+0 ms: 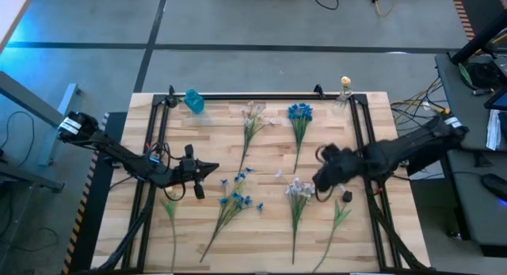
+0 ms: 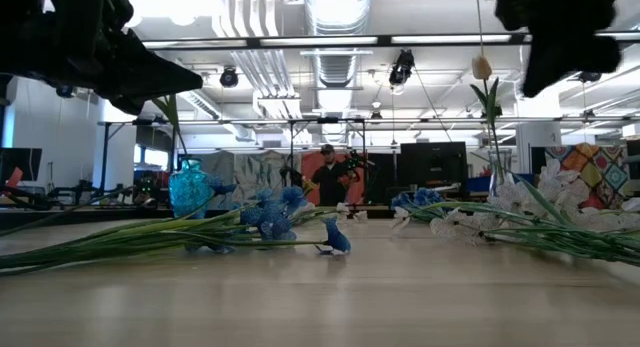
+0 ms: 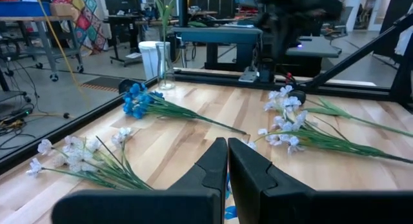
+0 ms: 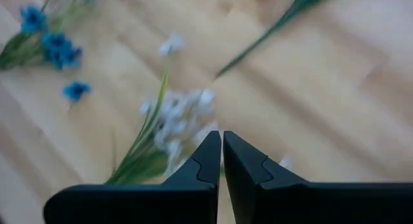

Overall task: Sort flowers into vase by color
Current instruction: Put the black tulip into the blue vase

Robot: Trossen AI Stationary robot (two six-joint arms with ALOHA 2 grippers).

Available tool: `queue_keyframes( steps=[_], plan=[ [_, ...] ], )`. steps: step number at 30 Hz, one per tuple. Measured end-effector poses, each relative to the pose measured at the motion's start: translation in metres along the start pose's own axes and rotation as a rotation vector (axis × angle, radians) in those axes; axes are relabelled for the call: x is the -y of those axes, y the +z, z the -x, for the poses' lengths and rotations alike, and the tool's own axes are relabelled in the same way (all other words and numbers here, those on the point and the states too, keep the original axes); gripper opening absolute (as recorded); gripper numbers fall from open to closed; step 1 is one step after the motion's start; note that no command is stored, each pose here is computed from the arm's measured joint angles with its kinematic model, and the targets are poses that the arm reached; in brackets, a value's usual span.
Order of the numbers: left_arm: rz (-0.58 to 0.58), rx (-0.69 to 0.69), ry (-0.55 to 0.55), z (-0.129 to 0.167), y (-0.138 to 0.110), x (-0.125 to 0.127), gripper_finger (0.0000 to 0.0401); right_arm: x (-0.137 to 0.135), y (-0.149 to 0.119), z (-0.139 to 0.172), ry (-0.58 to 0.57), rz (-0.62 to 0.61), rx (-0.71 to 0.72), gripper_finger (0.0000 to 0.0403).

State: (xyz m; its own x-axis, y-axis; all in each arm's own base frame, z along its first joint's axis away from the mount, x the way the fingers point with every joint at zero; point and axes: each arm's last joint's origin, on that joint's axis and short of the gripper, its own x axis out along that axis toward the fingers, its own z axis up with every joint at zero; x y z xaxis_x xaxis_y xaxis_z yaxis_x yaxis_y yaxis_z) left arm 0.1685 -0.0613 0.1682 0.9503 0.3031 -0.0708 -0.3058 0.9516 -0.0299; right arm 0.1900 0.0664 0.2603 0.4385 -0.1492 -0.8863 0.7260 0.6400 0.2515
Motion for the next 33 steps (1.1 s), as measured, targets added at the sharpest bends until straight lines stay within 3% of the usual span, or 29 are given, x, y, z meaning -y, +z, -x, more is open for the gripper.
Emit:
queue_keyframes(
  steps=[6,16,22,28,33],
  plan=[
    [0.001,0.001,0.000,0.000,0.000,0.000,0.0000,-0.017,-0.039,-0.006,-0.023,-0.114,-0.116,0.0012],
    [0.035,0.005,-0.001,0.000,0.001,0.000,0.0000,-0.031,-0.090,-0.028,-0.210,-0.281,-0.303,0.0019],
    [0.037,0.004,-0.001,0.000,0.001,0.000,0.0000,-0.040,-0.114,-0.049,-0.323,-0.367,-0.441,0.0076],
    [0.033,0.001,0.000,0.000,0.000,0.000,0.0000,-0.047,-0.127,-0.059,-0.343,-0.489,-0.440,0.0134],
    [0.036,0.000,-0.001,0.000,0.000,0.000,0.0000,-0.045,-0.137,-0.060,-0.391,-0.557,-0.396,0.0144]
  ],
)
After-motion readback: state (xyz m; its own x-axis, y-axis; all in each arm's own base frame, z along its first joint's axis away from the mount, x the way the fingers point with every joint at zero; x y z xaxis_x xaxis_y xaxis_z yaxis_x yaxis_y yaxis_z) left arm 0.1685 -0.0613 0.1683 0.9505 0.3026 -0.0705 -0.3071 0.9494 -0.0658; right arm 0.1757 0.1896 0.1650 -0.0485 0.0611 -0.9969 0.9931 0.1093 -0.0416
